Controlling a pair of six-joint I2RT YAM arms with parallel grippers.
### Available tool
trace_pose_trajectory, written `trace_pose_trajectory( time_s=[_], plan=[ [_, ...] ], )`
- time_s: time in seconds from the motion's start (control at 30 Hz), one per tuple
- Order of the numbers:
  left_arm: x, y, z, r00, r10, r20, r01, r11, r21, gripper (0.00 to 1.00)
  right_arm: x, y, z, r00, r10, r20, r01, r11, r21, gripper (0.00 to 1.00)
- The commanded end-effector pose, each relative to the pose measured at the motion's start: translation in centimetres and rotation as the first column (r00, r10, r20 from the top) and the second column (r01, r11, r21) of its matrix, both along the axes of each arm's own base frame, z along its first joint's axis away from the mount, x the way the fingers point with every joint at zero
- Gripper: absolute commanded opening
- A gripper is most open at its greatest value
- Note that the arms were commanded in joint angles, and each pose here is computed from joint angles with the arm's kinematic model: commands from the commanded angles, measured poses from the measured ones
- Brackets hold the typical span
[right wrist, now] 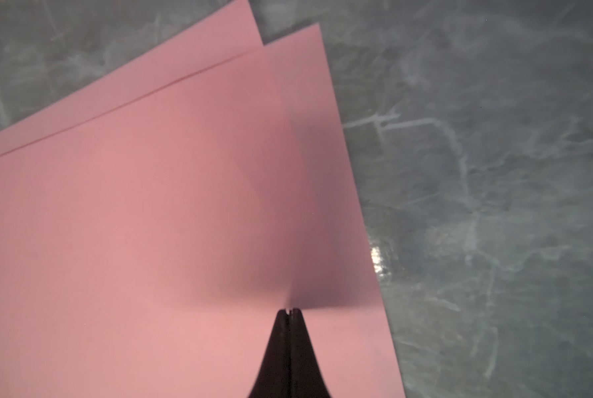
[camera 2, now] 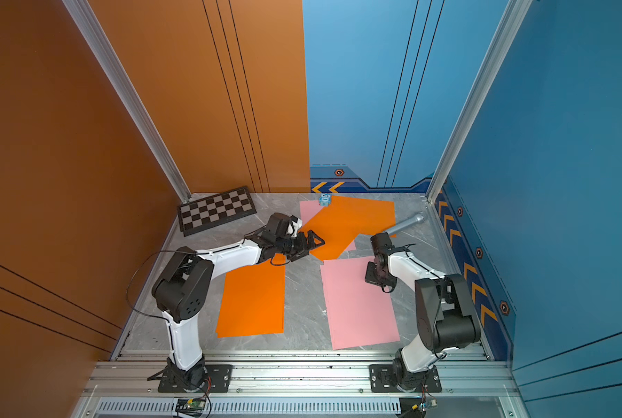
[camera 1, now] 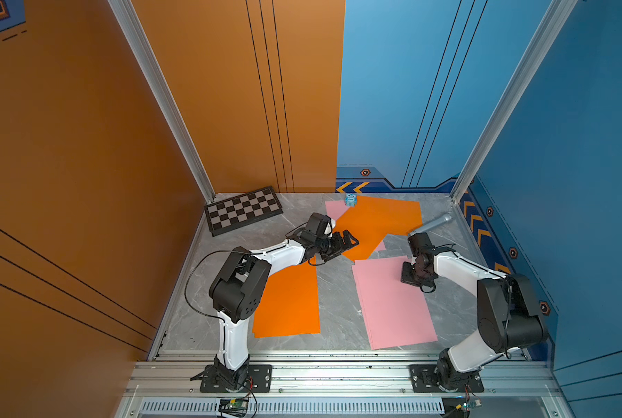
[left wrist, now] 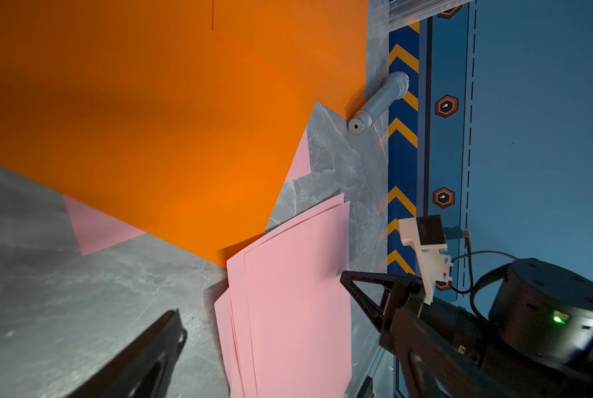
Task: Sort the scattered colored papers by color
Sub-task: Adjust the colored paper at the center of the board.
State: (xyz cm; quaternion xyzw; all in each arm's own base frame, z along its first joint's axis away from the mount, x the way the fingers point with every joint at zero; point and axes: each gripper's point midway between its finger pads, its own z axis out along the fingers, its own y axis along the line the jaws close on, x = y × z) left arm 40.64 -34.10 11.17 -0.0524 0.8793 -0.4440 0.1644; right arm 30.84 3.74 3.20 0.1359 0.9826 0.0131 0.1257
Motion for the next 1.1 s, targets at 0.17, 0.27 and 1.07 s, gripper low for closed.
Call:
trace_pose_trajectory(
  time_s=[0.17, 0.27, 1.07],
  plan=[
    [5.7, 0.2, 2.0, 0.987, -0.081, 0.137, 0.087, 0.996, -0.038, 0.98, 4.3, 1.9, 5.9, 0.987, 0.000, 0.161, -0.017, 0.994, 0.104, 0.25],
    [7.8, 0.1, 1.7, 0.975, -0.113, 0.190, 0.117, 0.993, -0.007, 0.98, 6.8, 3.4, 7.1, 0.979, -0.008, 0.205, -0.030, 0.983, 0.184, 0.55],
    [16.6, -6.2, -1.3, 0.967, -0.006, 0.256, 0.019, 0.999, -0.047, 0.98, 29.9, -6.4, 4.6, 0.906, -0.229, 0.355, 0.163, 0.965, 0.207, 1.00]
  ],
)
